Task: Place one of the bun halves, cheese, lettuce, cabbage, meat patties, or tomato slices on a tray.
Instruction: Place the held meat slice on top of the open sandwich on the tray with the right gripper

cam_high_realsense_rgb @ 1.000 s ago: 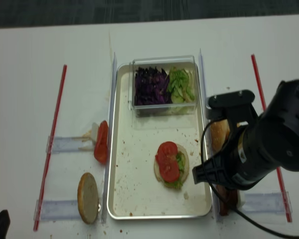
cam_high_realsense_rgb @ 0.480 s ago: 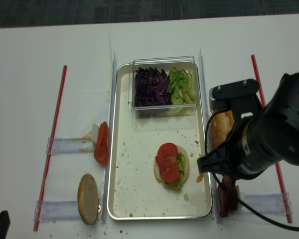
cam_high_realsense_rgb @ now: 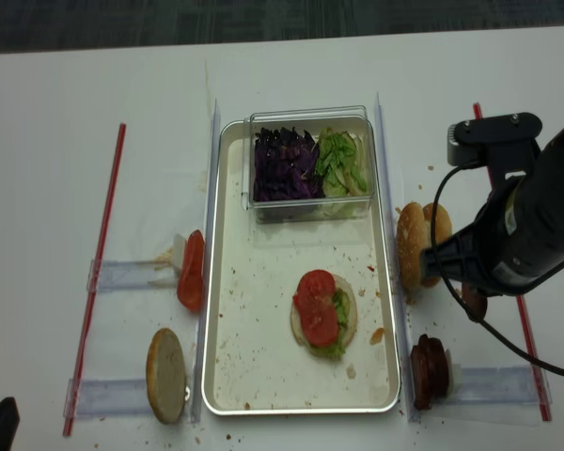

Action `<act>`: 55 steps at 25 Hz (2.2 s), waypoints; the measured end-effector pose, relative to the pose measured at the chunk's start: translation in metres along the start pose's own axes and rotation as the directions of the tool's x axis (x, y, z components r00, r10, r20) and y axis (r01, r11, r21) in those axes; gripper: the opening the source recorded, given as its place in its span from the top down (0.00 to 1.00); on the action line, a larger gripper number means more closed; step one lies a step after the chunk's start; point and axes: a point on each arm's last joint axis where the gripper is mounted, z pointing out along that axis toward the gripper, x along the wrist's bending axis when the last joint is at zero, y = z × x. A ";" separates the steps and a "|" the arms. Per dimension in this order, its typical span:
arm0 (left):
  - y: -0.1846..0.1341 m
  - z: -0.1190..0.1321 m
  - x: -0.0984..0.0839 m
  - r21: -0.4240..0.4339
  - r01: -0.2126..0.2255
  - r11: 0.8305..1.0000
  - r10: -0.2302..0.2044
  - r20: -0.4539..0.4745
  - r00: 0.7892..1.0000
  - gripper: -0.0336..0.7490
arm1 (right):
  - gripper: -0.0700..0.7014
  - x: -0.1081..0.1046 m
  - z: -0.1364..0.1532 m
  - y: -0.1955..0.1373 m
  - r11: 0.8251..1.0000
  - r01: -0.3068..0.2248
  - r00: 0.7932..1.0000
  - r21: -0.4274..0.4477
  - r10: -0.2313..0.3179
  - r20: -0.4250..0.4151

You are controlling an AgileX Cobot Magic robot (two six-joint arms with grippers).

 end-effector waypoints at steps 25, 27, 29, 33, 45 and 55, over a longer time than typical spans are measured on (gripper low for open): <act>0.000 0.000 0.000 0.000 0.000 1.000 0.000 0.000 1.000 0.26 | 0.76 0.065 -0.022 0.018 0.978 0.011 0.710 -0.208 -0.154 -0.687; 0.000 0.000 0.000 0.000 0.000 1.000 0.000 0.000 1.000 0.26 | 0.76 0.067 -0.012 0.020 0.982 0.026 0.719 -0.187 -0.148 -0.679; 0.000 0.000 0.000 0.000 0.000 1.000 0.000 0.000 1.000 0.26 | 0.76 0.070 0.001 0.024 0.987 0.034 0.724 -0.157 -0.133 -0.677; 0.000 0.000 0.000 0.000 0.000 1.000 0.000 0.000 1.000 0.26 | 0.76 0.076 0.025 0.031 0.993 0.032 0.714 -0.117 -0.105 -0.692; 0.000 0.000 0.000 0.000 0.000 1.000 0.000 0.000 1.000 0.26 | 0.76 0.083 0.077 0.034 0.999 0.039 0.743 0.003 -0.027 -0.669; 0.000 0.000 0.000 0.000 0.000 1.000 0.000 0.000 1.000 0.26 | 0.42 0.083 0.080 0.033 0.998 0.067 0.748 0.009 -0.044 -0.662</act>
